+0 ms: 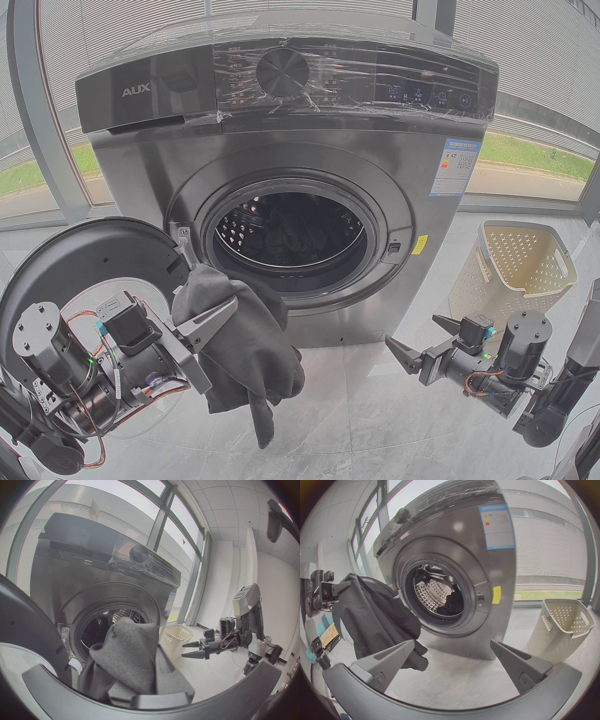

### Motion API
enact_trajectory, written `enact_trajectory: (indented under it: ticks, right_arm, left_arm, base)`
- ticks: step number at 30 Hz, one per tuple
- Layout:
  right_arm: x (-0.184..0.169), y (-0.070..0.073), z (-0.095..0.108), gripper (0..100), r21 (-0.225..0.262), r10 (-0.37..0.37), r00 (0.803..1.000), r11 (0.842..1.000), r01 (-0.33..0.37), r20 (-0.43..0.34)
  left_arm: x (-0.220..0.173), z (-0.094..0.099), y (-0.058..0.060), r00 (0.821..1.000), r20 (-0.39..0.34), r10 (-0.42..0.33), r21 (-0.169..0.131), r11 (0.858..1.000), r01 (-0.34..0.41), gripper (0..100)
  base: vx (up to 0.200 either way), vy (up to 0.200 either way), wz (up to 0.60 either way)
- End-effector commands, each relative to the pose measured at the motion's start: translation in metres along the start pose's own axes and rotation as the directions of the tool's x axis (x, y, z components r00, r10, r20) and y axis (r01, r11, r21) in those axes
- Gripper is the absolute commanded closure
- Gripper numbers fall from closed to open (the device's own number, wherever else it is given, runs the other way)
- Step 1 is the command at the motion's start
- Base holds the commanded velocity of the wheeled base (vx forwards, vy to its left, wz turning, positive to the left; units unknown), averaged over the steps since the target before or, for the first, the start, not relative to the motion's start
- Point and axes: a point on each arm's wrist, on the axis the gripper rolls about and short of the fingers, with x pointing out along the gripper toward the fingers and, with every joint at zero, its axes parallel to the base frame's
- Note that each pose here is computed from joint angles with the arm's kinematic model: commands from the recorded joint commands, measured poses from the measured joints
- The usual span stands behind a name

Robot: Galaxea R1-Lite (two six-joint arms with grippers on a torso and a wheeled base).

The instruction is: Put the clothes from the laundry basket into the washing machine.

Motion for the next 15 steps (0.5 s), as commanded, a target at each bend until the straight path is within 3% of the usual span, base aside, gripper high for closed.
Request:
enact_trajectory:
  ticks: [1,11,15]
  right_arm:
    - [-0.005,-0.014,0.011,0,0.015,-0.052,0.998,0.999,0.052,0.044]
    - [-0.003,-0.014,0.011,0,0.014,-0.048,0.998,0.999,0.047,0.042]
    - [-0.004,-0.014,0.012,0,0.015,-0.046,0.998,0.999,0.045,0.048]
  left_arm:
    - [0.000,0.000,0.001,0.999,0.000,0.037,0.003,0.999,-0.037,100]
    - [-0.002,-0.003,0.011,0.997,-0.014,0.075,-0.004,0.997,-0.075,100]
    - [0.004,-0.013,0.012,0.995,-0.056,0.084,0.011,0.996,-0.084,100]
  base:
    - [0.000,0.000,0.00]
    - [0.000,0.000,0.00]
    - [0.150,0.000,0.00]
